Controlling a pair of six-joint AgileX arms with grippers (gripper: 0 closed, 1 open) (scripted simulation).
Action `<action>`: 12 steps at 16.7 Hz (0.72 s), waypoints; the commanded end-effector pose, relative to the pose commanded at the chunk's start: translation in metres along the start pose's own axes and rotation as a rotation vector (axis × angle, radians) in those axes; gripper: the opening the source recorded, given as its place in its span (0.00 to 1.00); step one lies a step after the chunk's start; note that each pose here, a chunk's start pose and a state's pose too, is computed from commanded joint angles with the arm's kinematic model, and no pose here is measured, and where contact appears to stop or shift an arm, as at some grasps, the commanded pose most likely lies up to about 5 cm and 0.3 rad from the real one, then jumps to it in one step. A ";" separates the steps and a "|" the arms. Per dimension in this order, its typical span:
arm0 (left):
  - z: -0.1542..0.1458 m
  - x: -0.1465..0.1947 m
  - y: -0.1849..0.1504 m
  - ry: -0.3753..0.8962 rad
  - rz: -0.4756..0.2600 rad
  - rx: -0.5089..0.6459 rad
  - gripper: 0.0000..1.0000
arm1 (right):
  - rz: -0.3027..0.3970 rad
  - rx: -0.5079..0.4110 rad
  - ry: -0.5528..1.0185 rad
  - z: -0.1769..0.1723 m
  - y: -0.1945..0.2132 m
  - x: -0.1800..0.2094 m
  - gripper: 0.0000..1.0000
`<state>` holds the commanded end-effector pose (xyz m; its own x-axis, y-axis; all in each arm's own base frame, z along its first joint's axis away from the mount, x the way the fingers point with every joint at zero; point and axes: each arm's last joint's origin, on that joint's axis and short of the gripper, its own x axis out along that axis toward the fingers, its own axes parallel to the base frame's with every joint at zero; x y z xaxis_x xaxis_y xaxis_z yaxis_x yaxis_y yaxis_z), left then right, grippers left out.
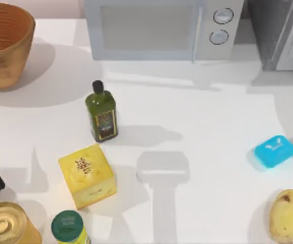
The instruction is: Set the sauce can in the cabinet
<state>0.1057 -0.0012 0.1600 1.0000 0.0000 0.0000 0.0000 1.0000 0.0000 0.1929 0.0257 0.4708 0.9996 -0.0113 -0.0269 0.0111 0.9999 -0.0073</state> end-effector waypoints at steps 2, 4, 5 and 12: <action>0.000 0.000 0.000 0.000 0.000 0.000 1.00 | 0.003 0.000 -0.009 0.026 0.007 0.017 0.00; 0.000 0.000 0.000 0.000 0.000 0.000 1.00 | 0.007 0.002 -0.015 0.043 0.013 0.032 0.00; 0.000 0.000 0.000 0.000 0.000 0.000 1.00 | 0.009 0.003 -0.017 0.049 0.016 0.038 0.00; 0.000 0.000 0.000 0.000 0.000 0.000 1.00 | 0.017 0.007 -0.021 0.060 0.022 0.052 0.00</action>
<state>0.1057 -0.0012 0.1600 1.0000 0.0000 0.0000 0.0000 1.0000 0.0000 0.2464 0.0479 0.5297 1.0000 0.0058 -0.0062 -0.0058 1.0000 0.0003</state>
